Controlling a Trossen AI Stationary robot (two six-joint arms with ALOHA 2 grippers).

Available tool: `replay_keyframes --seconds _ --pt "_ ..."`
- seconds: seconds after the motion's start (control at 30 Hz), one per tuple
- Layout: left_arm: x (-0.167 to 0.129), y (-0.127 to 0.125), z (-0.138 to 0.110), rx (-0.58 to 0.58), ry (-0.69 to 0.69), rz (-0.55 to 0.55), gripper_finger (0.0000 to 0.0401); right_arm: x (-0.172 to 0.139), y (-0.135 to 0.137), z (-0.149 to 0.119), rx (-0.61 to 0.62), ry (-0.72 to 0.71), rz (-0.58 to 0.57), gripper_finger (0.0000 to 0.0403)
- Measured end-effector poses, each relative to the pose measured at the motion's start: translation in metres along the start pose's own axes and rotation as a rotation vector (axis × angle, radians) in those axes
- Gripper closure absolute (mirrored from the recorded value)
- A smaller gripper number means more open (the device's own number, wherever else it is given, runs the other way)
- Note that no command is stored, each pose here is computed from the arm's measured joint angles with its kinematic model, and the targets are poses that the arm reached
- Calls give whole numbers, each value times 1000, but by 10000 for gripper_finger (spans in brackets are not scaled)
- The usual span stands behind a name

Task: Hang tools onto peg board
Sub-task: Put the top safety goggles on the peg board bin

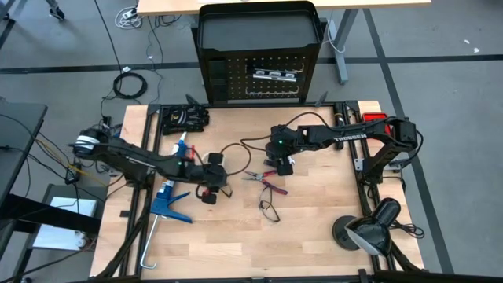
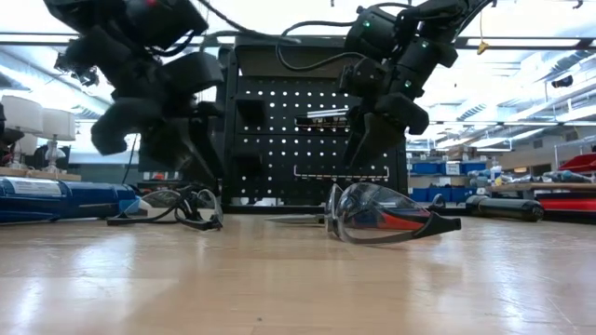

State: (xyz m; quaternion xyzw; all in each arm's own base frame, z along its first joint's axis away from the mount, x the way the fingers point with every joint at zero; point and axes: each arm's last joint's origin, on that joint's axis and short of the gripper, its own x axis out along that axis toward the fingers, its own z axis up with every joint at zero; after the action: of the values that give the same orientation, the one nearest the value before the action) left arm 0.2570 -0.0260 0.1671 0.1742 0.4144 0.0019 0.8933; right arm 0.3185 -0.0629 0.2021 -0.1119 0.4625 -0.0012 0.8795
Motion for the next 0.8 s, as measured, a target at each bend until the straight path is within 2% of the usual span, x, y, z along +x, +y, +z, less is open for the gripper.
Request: replay_keyframes --seconds 0.2,0.47,0.63,0.8 --pt "17 -4 3 62 115 -70 233 0 0 0 0 0 0 144" --pt "24 -6 5 121 133 -69 244 0 0 0 13 1 0 147" --pt "24 -5 5 156 135 -44 285 0 0 0 19 1 0 148" --pt "23 -5 5 252 141 -40 344 0 0 0 19 1 0 150"
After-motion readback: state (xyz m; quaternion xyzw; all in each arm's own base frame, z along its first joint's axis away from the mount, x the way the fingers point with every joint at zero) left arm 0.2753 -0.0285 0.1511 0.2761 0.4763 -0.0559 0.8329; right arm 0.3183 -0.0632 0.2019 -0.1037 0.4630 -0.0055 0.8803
